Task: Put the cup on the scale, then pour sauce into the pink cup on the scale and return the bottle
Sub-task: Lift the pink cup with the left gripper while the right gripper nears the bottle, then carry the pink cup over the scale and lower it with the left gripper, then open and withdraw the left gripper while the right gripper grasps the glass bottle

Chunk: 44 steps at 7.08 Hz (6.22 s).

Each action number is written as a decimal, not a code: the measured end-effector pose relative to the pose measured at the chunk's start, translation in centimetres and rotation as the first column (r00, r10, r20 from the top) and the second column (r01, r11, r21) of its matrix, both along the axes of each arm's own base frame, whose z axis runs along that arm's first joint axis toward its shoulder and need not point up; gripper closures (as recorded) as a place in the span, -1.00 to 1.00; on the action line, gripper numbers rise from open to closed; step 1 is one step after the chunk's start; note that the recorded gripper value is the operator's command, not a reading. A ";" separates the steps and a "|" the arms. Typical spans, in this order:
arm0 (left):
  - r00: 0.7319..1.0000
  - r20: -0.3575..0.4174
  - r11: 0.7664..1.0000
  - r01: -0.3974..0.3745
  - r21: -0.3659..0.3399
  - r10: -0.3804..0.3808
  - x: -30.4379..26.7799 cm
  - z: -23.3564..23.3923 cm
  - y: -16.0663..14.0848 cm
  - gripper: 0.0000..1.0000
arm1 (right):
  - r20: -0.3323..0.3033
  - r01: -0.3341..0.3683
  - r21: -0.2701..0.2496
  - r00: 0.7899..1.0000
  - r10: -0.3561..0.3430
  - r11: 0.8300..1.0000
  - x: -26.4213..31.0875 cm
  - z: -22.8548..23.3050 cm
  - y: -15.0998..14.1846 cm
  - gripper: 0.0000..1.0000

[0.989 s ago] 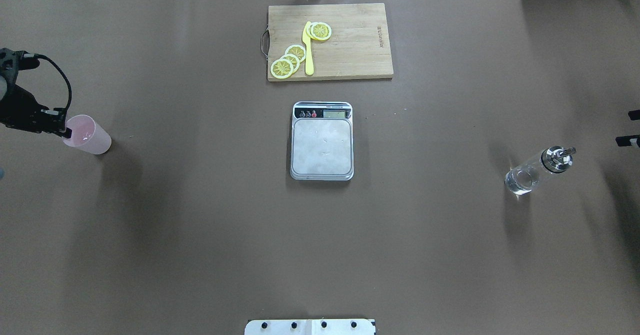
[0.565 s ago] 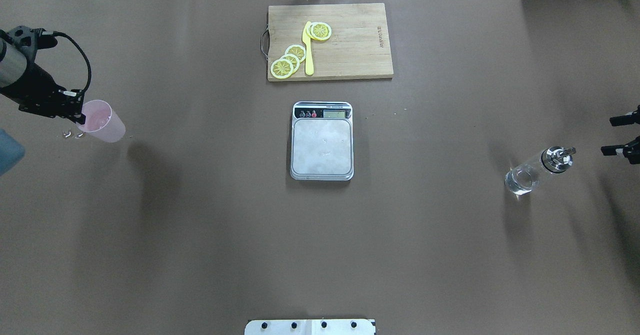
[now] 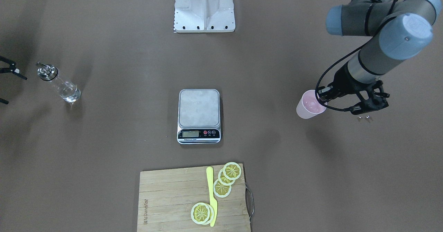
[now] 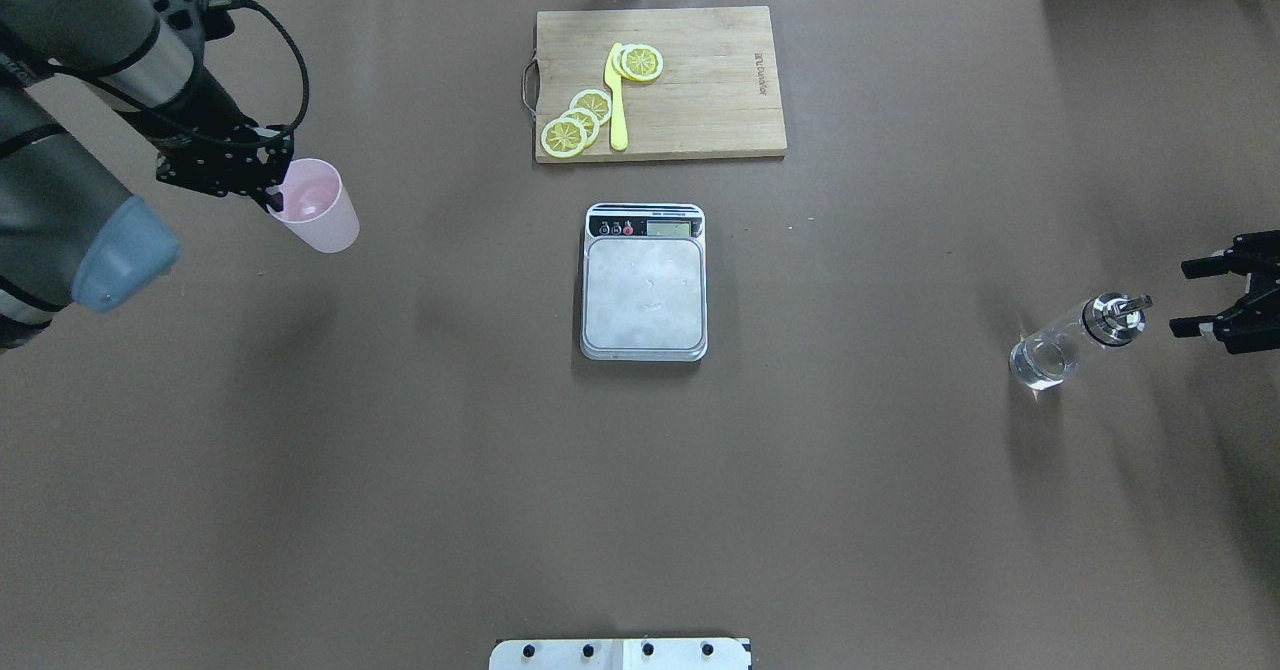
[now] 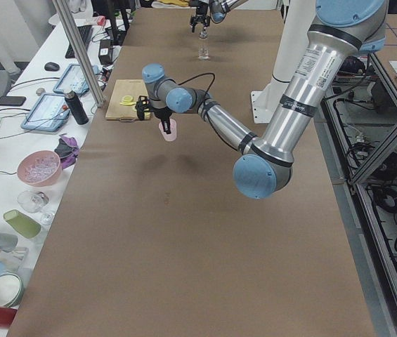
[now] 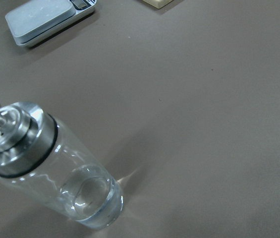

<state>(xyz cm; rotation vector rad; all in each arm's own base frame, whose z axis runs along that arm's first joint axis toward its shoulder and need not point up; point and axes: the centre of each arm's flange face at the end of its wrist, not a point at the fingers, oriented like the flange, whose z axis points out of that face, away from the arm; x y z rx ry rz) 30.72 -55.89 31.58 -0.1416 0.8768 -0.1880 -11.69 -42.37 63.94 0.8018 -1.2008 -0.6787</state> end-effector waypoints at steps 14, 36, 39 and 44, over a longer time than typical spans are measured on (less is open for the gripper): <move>0.977 0.024 0.947 0.214 -0.241 -0.214 24.1 -21.8 1.1 1.00 | 0.110 0.003 0.006 0.994 -0.004 1.000 -6.5 -0.8 2.6 -1.00; 0.990 -0.058 0.991 0.130 -0.017 -0.130 13.0 -15.6 3.8 -0.96 | 0.316 -0.123 0.238 0.948 0.043 0.963 -12.6 0.3 6.8 -1.00; 0.997 -0.028 0.994 0.072 0.084 -0.070 5.0 -8.8 1.6 -0.99 | 0.331 -0.139 0.246 0.942 0.051 0.959 -13.8 -0.5 5.6 -0.52; 0.998 0.037 0.971 -0.061 0.231 0.054 -6.6 1.7 0.8 -0.99 | 0.329 -0.145 0.253 0.943 0.056 0.957 -13.2 -0.4 5.7 0.31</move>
